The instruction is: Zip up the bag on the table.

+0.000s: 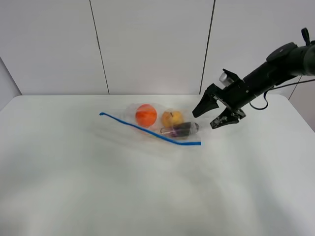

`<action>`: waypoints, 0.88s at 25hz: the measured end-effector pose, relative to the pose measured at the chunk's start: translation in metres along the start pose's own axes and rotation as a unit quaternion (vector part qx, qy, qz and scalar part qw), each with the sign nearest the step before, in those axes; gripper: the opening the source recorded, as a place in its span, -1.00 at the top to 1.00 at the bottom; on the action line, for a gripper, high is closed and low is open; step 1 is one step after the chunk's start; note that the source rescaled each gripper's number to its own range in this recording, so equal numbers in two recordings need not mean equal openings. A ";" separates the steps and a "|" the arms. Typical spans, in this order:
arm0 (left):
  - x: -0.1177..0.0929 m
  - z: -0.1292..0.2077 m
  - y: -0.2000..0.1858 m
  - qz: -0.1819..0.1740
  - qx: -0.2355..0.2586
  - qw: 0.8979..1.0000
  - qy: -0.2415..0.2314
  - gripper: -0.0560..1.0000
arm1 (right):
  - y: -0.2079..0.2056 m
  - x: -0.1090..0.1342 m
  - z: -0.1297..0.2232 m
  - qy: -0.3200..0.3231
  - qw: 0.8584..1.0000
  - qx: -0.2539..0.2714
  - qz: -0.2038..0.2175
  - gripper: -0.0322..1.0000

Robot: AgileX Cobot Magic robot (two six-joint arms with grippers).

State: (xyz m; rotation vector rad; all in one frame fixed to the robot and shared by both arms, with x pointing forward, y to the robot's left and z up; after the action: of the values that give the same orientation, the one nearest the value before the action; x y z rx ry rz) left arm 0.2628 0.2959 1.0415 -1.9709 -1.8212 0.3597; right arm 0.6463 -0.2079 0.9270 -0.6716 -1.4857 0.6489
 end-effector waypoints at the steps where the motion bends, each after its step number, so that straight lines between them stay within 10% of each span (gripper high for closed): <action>1: 0.000 0.000 0.000 0.000 0.000 1.000 0.000 -0.77 | -0.007 -0.002 -0.005 0.003 1.000 -0.006 0.028 -0.97; 9: 0.000 0.000 0.000 0.000 0.000 1.000 0.000 -0.77 | -0.067 -0.018 -0.040 -0.020 0.966 -0.076 0.247 -0.97; 22: 0.000 0.000 0.000 0.000 0.000 1.000 0.000 -0.77 | -0.119 -0.001 0.020 -0.013 0.942 -0.102 0.319 -0.97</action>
State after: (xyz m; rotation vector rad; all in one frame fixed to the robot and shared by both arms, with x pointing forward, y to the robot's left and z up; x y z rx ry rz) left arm 0.2628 0.2960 1.0415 -1.9702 -1.8225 0.3604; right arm 0.6240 -0.2875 1.0146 -1.3370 -1.3642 1.0014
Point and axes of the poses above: a point on each arm's last joint axis where the gripper is mounted, y pointing out along that axis toward the gripper, x along the wrist's bending axis when the last joint is at zero, z = x × y, the point moved 5 cm from there along y, pointing out along that axis toward the gripper, and after that the axes turned 10 degrees about y, right-handed, at the moved point
